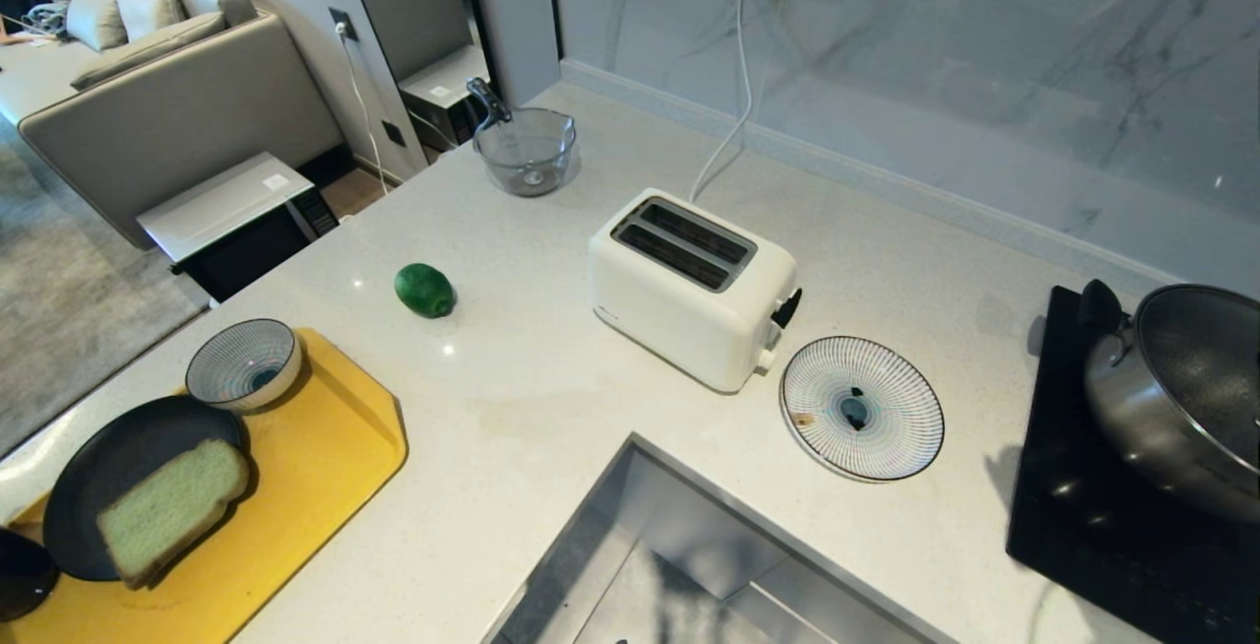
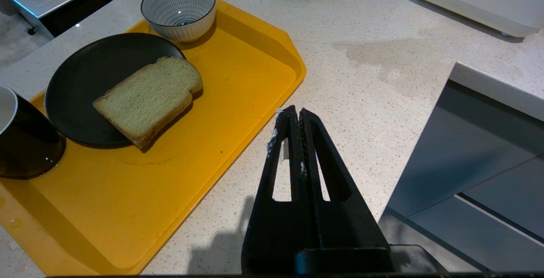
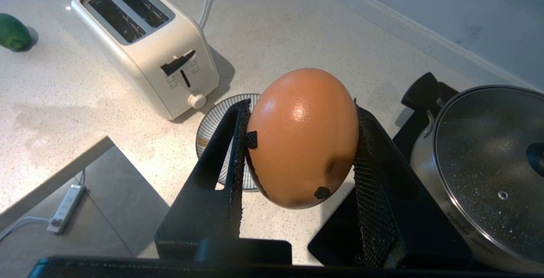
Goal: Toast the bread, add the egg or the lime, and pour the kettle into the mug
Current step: Put the egg in the bowl
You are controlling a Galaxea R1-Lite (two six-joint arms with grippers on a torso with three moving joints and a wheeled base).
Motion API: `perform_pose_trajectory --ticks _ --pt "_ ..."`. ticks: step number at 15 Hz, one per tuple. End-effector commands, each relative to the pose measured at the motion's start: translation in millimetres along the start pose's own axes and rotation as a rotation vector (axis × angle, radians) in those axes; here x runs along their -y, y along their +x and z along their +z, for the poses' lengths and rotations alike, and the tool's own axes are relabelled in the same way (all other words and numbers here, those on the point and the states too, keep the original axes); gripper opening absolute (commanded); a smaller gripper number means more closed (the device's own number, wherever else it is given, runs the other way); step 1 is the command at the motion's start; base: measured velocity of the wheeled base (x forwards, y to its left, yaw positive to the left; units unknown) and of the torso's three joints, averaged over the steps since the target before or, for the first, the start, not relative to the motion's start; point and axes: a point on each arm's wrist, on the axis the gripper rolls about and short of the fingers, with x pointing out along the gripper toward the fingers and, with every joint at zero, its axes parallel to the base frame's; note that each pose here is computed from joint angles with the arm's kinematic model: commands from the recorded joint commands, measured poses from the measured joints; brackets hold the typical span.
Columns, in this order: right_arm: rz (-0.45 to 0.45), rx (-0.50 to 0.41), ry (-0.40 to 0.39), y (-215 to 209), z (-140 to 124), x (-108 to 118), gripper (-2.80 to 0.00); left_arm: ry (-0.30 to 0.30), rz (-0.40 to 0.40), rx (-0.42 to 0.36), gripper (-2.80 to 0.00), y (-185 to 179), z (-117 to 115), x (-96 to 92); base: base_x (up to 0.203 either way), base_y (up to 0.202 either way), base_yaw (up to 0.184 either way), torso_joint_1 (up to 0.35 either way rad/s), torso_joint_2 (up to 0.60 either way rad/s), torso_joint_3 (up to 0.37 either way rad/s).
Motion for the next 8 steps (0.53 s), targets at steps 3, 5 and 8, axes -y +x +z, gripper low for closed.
perform_pose_trajectory --ticks 3,5,8 --pt "0.002 -0.009 0.001 -1.6 -4.6 0.0 -2.80 0.000 0.001 -0.014 -2.80 0.9 -4.7 -0.1 0.000 0.000 0.000 0.000 0.00 0.000" --pt "0.002 -0.011 0.000 -1.6 -5.3 0.0 -2.80 -0.001 0.001 -0.012 -2.80 0.9 -4.6 -0.1 0.000 0.000 0.000 0.000 0.00 0.000" --pt "0.002 -0.005 0.002 -2.0 -3.6 0.1 -2.80 -0.001 0.001 -0.014 -2.80 0.9 -4.7 -0.1 0.000 0.000 0.000 0.000 0.00 0.000"
